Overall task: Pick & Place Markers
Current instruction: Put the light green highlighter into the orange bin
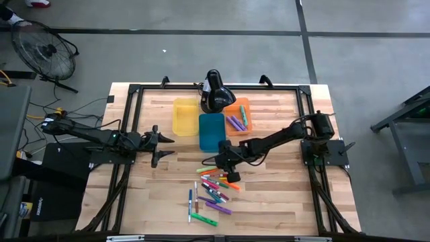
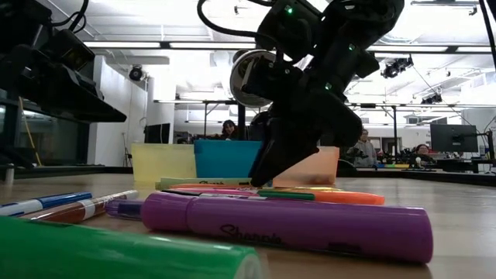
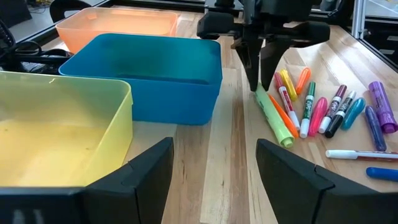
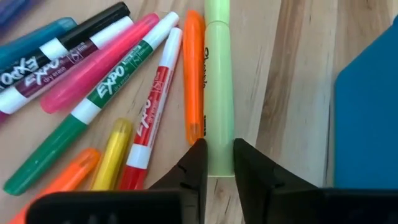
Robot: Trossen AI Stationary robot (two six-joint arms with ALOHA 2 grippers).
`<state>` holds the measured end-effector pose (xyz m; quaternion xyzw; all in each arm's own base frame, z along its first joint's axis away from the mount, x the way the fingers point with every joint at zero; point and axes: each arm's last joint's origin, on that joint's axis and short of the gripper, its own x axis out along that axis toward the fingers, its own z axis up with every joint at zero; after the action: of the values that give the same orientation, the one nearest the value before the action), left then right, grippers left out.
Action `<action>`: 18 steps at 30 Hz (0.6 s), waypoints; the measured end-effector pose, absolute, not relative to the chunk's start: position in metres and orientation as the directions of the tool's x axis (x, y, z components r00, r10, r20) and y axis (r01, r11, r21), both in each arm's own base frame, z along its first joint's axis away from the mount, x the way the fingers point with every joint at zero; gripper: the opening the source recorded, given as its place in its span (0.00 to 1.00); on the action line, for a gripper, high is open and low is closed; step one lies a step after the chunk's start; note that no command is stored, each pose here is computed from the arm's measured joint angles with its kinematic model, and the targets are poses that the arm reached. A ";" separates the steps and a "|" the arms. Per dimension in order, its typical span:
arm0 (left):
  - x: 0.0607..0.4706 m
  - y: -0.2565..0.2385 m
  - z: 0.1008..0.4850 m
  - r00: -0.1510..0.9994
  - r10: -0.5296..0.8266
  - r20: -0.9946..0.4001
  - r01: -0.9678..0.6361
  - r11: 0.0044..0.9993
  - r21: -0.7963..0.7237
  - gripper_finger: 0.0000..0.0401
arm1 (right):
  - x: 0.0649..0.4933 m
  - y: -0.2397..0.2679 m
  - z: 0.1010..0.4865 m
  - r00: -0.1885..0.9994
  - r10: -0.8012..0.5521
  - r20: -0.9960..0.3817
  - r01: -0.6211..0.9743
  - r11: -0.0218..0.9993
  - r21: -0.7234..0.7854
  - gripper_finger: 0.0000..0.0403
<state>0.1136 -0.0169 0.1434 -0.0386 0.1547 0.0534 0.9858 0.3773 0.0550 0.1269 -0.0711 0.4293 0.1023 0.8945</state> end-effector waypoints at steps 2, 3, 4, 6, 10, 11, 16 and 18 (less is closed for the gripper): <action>0.114 -0.017 0.143 0.946 0.093 -0.309 -0.117 0.991 -0.060 0.56 | 0.378 0.055 0.128 0.615 0.124 -0.779 -0.242 0.970 -0.037 0.10; 0.114 -0.017 0.143 0.946 0.093 -0.310 -0.117 0.991 -0.060 0.56 | 0.378 0.055 0.128 0.615 0.124 -0.778 -0.239 0.970 -0.035 0.10; 0.114 -0.017 0.143 0.946 0.093 -0.310 -0.117 0.991 -0.059 0.56 | 0.378 0.055 0.128 0.615 0.124 -0.779 -0.237 0.971 -0.032 0.09; 0.114 -0.017 0.143 0.946 0.093 -0.310 -0.117 0.991 -0.059 0.56 | 0.378 0.055 0.128 0.613 0.133 -0.779 -0.239 0.971 -0.022 0.07; 0.114 -0.017 0.143 0.946 0.093 -0.311 -0.117 0.991 -0.059 0.56 | 0.378 0.056 0.128 0.611 0.150 -0.777 -0.248 0.969 -0.008 0.02; 0.114 -0.017 0.143 0.946 0.093 -0.311 -0.117 0.991 -0.059 0.56 | 0.378 0.056 0.128 0.610 0.152 -0.778 -0.250 0.968 -0.007 0.02; 0.114 -0.017 0.143 0.945 0.093 -0.314 -0.117 0.991 -0.058 0.56 | 0.376 0.056 0.127 0.587 0.184 -0.789 -0.285 0.958 0.012 0.06; 0.114 -0.017 0.142 0.944 0.093 -0.318 -0.117 0.992 -0.057 0.56 | 0.375 0.057 0.127 0.578 0.201 -0.791 -0.296 0.955 0.026 0.10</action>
<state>0.1139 -0.0170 0.1425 -0.0373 0.1591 0.0533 0.9851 0.3753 0.0569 0.1266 -0.0547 0.4377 0.1402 0.8865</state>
